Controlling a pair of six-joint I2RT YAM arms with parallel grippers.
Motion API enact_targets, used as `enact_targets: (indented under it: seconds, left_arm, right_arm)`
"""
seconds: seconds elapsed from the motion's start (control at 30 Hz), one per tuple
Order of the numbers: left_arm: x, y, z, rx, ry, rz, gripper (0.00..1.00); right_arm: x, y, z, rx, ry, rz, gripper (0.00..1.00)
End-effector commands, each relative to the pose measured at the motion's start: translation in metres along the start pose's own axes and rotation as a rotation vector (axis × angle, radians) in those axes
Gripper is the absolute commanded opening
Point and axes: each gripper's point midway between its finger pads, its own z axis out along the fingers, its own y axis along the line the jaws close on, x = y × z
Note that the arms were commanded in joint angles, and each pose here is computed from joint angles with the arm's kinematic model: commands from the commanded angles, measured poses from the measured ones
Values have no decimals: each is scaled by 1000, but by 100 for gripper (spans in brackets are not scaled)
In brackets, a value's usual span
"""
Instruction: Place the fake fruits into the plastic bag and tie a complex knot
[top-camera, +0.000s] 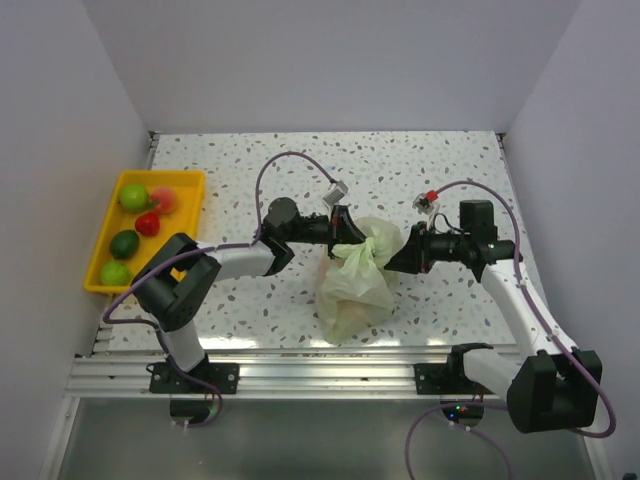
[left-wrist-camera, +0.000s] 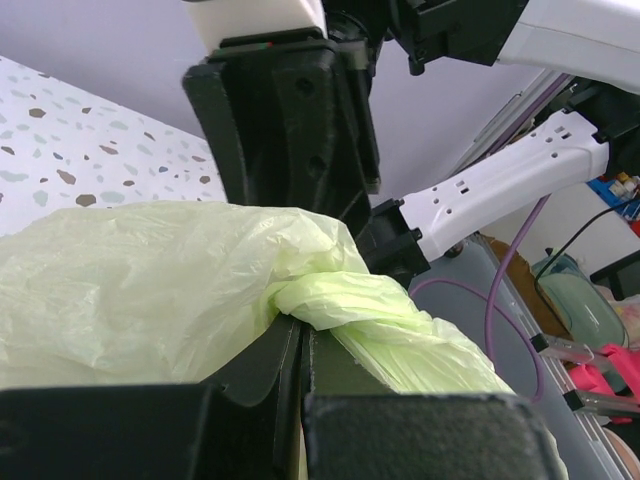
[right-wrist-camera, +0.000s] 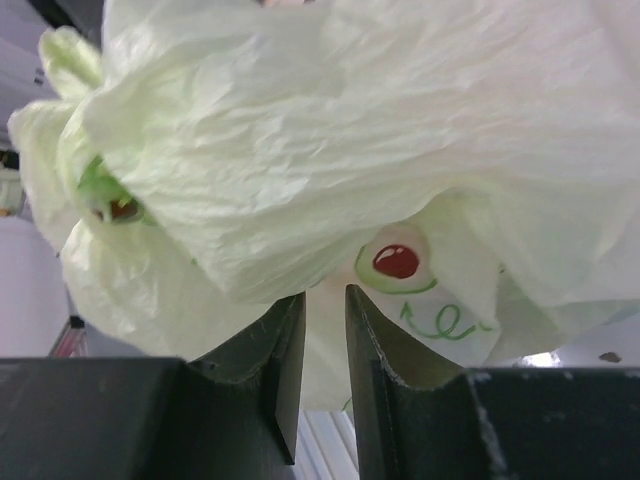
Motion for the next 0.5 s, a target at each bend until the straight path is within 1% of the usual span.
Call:
enact_targets:
  seconds: [0.0, 0.1, 0.17, 0.27, 0.4, 0.47]
  left_arm:
    - [-16, -7, 1, 25, -15, 75, 0]
    - [-13, -5, 0, 17, -4, 71, 0]
    - [-12, -5, 0, 15, 3, 72, 0]
    - [-7, -3, -2, 7, 10, 60, 0]
    - [-3, -2, -3, 2, 13, 46, 0]
    - [-4, -3, -2, 10, 20, 60, 0]
  right_arm:
    - [-45, -12, 6, 52, -153, -47, 27]
    - [-65, -4, 3, 38, -217, -72, 32]
    - [-71, 4, 1, 15, -236, -78, 33]
    - [-77, 14, -2, -14, -267, -94, 37]
    - [-83, 20, -2, -37, -283, -100, 45]
    - [-83, 20, -3, -33, -281, -110, 47]
